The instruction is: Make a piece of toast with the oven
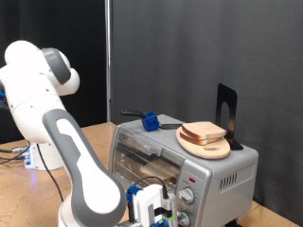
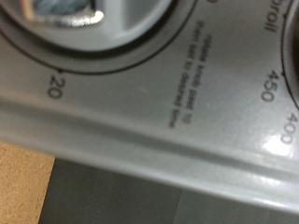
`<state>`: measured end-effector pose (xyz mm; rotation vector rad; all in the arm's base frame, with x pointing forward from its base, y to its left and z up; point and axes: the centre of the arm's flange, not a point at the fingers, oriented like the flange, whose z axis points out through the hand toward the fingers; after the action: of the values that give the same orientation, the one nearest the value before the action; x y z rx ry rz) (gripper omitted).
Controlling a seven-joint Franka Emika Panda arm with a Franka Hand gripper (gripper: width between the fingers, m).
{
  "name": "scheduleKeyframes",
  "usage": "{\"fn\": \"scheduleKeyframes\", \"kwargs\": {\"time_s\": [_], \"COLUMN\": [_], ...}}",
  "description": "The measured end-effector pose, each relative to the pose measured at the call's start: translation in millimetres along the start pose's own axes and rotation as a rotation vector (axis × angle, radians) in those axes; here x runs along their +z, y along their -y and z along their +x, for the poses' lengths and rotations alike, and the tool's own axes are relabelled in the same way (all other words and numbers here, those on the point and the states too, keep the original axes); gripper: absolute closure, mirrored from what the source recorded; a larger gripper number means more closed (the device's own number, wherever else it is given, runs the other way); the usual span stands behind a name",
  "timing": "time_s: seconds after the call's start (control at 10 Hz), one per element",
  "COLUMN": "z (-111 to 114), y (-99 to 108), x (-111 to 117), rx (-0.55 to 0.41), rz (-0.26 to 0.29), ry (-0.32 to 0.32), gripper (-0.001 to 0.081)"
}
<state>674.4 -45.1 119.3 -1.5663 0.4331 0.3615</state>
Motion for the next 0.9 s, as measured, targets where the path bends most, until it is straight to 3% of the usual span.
{"fn": "scheduleKeyframes", "kwargs": {"time_s": [0.2, 0.9], "z": [0, -1], "y": [0, 14], "x": [0, 0], "rx": [0.009, 0.399], "rz": [0.000, -0.144], "ry": [-0.001, -0.001], "gripper": [0.0806, 0.0806]}}
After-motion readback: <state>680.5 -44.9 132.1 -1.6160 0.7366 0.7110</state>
